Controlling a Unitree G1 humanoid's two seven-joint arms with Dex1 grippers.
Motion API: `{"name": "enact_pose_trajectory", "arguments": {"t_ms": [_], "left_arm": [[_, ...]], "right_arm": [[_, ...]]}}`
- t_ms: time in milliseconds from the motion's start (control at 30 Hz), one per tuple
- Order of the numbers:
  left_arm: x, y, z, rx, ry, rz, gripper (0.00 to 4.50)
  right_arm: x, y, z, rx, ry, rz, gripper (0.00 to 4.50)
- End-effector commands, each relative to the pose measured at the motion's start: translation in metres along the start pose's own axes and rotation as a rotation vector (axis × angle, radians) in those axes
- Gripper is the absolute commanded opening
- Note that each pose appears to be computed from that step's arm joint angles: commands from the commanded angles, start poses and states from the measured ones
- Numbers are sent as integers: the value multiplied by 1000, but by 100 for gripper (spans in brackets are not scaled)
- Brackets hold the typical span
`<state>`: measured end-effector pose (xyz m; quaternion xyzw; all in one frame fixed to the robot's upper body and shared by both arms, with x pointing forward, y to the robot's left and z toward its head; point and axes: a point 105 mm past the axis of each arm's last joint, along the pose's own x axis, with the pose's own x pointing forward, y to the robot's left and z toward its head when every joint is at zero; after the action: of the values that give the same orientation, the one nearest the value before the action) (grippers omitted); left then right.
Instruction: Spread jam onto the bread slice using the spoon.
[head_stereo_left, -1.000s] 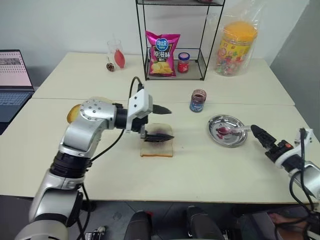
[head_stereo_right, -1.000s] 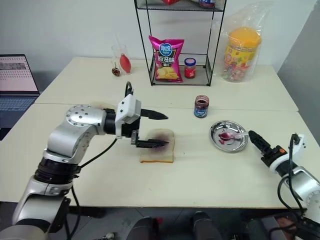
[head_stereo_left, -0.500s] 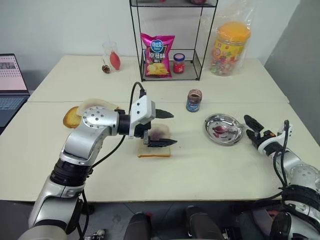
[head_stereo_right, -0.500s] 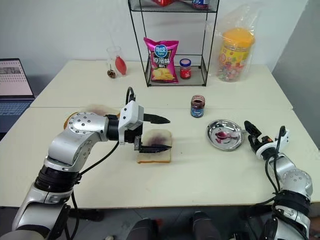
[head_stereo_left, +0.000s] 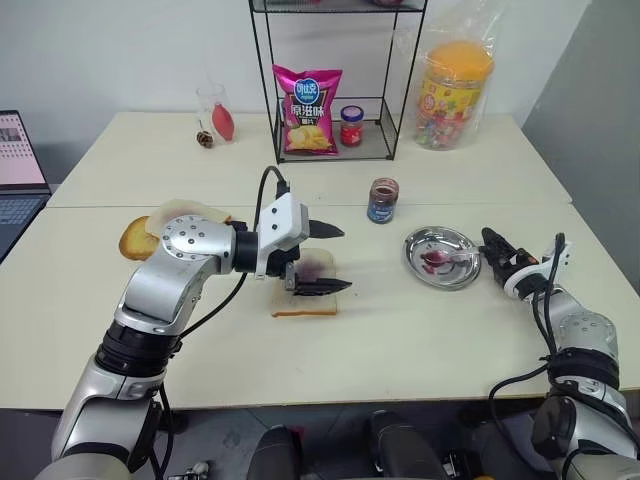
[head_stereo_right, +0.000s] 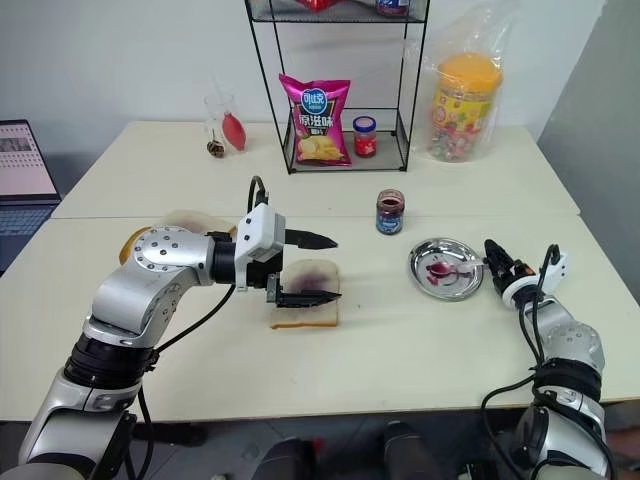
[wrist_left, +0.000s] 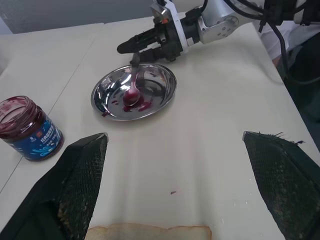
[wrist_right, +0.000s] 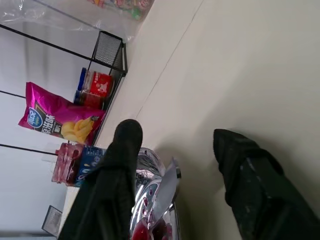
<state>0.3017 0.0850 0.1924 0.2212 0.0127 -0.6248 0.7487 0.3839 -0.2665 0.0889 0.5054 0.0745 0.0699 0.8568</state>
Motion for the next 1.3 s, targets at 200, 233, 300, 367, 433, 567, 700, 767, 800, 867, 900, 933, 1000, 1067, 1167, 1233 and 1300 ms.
{"name": "enact_pose_trajectory", "arguments": {"t_ms": [200,233,300,367,433,567,700,767,800,867,900,933,1000,1067,1167,1233,1300], "left_arm": [[-2,1,12,47,-27,21,450],[-2,1,12,46,-27,24,450],[-3,2,11,47,-27,31,450],[-3,3,11,48,-27,37,450],[-4,4,12,48,-29,42,450],[-8,8,11,39,-32,69,450],[-23,18,11,-22,-57,136,450],[-32,24,11,-57,-72,180,450],[-36,28,10,-73,-79,213,450],[-45,38,9,-93,-93,288,450],[-47,42,9,-100,-98,312,450],[-49,45,9,-104,-105,341,450],[-49,50,10,-114,-127,387,450],[-44,52,14,-123,-155,410,450],[-37,53,18,-141,-190,443,450],[-35,55,18,-159,-209,469,450],[-31,53,19,-169,-220,481,450]], "right_arm": [[1,4,0,0,-4,12,56],[0,4,1,0,-5,11,28],[-2,3,4,6,-18,5,2],[-3,3,7,9,-26,4,2],[-4,4,11,9,-33,7,2],[-11,22,22,-16,-43,76,2],[-19,68,41,-53,-68,202,2],[-22,93,48,-94,-78,253,2],[-23,108,54,-104,-95,279,2],[-19,133,63,-140,-120,312,2],[-18,141,65,-152,-127,319,2],[-14,151,66,-169,-134,332,2],[1,172,64,-228,-147,334,2],[17,193,55,-319,-145,351,2],[36,218,35,-448,-129,394,2],[46,225,25,-531,-128,407,2],[56,231,13,-600,-122,429,2]]}}
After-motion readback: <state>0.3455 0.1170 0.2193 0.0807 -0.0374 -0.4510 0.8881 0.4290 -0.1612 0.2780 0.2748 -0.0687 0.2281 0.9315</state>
